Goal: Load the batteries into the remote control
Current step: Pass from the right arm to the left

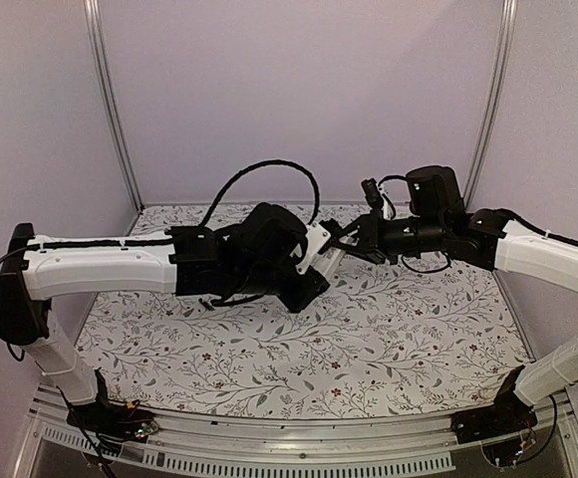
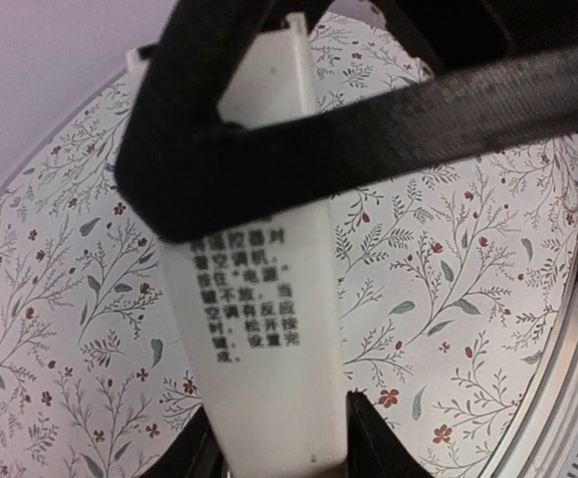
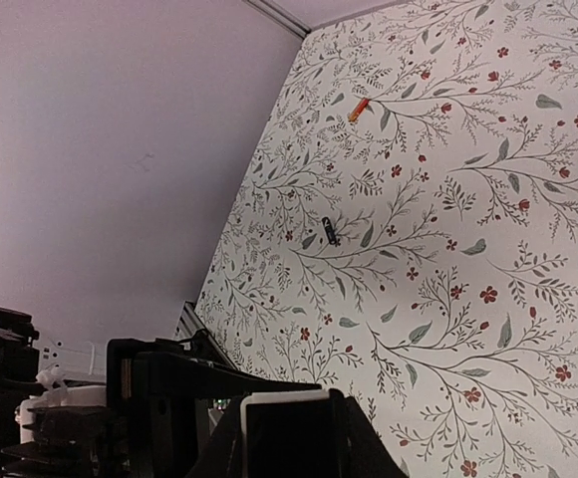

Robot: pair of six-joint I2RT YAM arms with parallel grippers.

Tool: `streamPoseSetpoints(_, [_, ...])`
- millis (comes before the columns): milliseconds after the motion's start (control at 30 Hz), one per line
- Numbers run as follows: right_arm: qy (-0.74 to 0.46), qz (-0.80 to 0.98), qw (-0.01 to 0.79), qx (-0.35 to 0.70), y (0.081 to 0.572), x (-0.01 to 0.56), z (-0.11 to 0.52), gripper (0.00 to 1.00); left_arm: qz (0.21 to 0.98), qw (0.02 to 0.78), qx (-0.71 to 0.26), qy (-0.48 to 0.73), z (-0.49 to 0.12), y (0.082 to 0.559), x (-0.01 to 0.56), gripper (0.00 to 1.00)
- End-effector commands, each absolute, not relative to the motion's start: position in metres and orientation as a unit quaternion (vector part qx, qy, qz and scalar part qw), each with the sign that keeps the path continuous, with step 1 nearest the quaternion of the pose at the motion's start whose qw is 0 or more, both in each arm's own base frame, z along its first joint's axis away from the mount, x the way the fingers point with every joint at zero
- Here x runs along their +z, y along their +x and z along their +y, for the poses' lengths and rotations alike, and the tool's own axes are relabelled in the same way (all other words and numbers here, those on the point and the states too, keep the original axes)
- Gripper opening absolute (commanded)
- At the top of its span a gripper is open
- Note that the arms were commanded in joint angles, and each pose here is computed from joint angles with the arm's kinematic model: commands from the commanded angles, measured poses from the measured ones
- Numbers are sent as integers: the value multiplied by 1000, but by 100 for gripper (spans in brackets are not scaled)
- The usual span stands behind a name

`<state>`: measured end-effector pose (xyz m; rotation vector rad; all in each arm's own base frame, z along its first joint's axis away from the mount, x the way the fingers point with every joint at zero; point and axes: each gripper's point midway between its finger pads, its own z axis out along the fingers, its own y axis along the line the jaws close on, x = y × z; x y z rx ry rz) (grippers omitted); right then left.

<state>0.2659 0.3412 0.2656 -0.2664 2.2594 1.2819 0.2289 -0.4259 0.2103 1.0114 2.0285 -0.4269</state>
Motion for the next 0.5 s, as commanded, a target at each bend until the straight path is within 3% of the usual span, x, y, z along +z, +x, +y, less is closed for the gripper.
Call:
streamPoseSetpoints(0, [-93,836,260,475,268,262,342,0,810,398,-126,412,-419,230,200,33])
streamPoseSetpoints(100, [-103,831,258,481,266,262,344,4,809,398,-133,411,-419,229,204,20])
streamPoseSetpoints(333, [-143,791,294,517,266,275,339,76,815,382,-203,385,-407,229,214,1])
streamPoseSetpoints(467, [-216,737,334,547,252,294,340,82,799,367,-292,377,-403,218,232,0])
